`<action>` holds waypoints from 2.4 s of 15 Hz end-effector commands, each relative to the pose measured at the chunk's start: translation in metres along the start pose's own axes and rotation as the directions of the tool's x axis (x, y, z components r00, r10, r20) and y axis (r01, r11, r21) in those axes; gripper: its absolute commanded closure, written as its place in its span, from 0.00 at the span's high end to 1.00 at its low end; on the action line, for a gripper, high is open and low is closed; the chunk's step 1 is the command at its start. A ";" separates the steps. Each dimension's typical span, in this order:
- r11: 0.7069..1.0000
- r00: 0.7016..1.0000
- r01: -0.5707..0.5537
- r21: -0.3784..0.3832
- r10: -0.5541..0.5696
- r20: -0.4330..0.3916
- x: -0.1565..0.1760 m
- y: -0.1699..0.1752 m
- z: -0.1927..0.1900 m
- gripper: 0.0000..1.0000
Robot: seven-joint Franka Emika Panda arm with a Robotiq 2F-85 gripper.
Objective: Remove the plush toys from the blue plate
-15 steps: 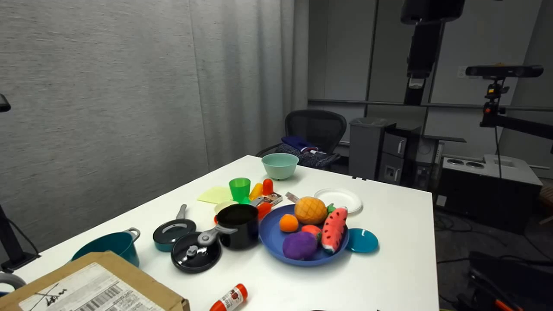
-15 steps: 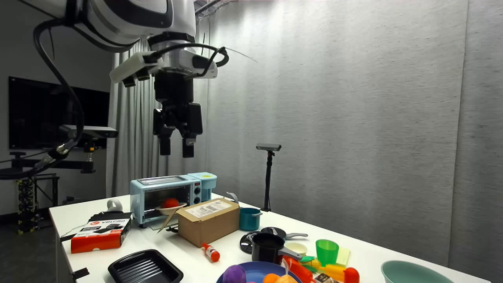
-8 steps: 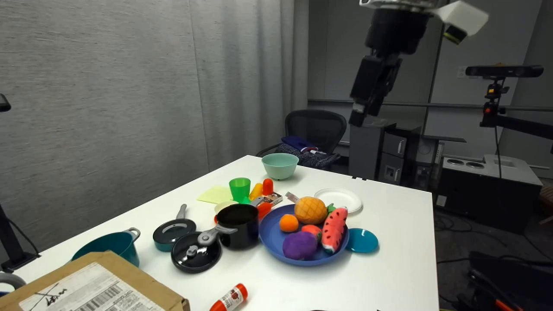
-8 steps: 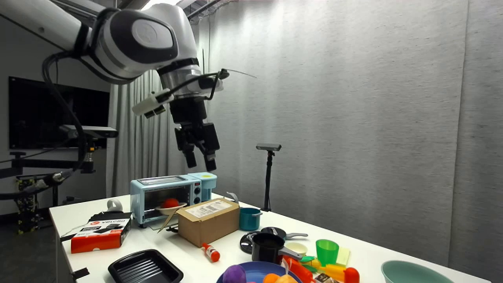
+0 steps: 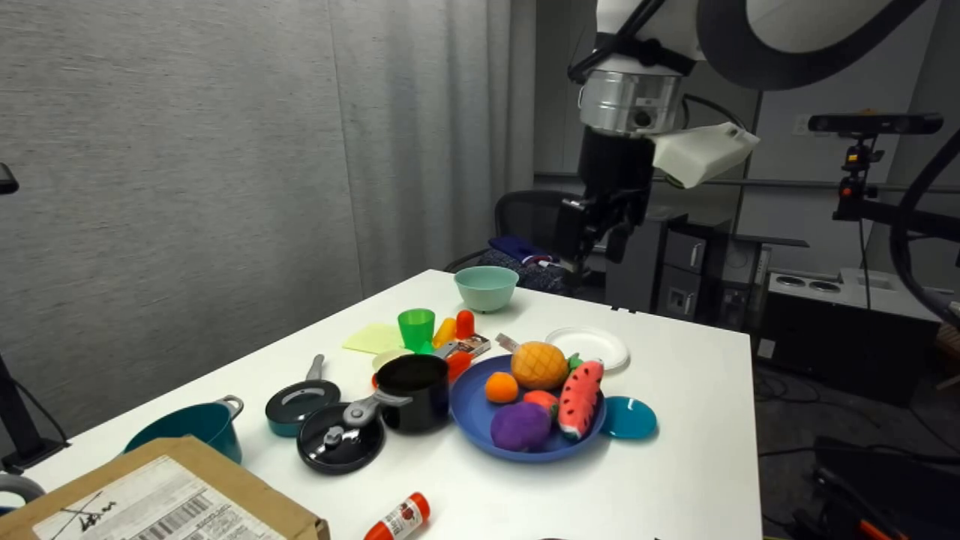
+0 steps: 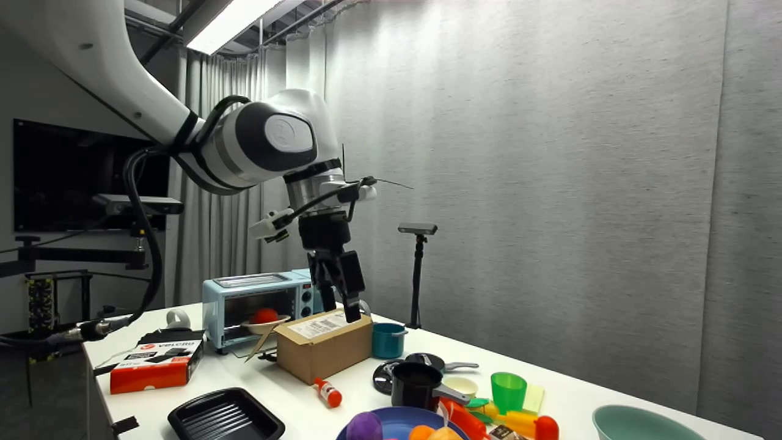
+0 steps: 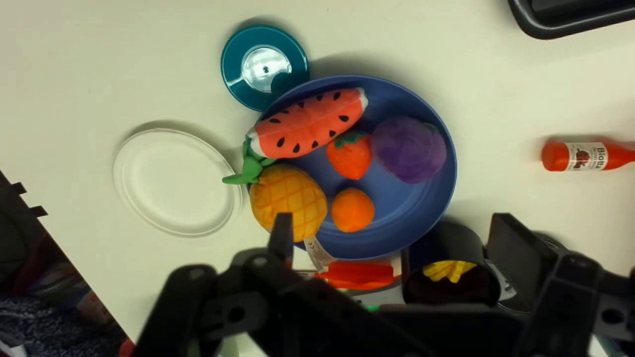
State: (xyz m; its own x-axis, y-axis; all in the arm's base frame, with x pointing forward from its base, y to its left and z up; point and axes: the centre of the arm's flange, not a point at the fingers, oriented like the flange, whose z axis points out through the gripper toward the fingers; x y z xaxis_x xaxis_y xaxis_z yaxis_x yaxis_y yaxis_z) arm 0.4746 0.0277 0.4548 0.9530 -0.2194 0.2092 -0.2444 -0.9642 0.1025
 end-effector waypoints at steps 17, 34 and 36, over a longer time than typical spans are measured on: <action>0.982 0.984 -0.122 -0.144 0.139 0.110 0.068 0.091 0.143 1.00; 0.983 0.985 -0.168 -0.074 0.164 -0.054 0.090 0.069 0.197 1.00; 0.988 0.989 -0.141 -0.064 0.138 -0.051 0.089 0.062 0.214 1.00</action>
State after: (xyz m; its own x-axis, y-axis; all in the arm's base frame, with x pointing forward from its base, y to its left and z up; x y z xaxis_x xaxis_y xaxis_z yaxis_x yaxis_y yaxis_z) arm 0.5701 -0.0902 0.2953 0.8976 -0.3647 0.2477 -0.4037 -0.9057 0.1294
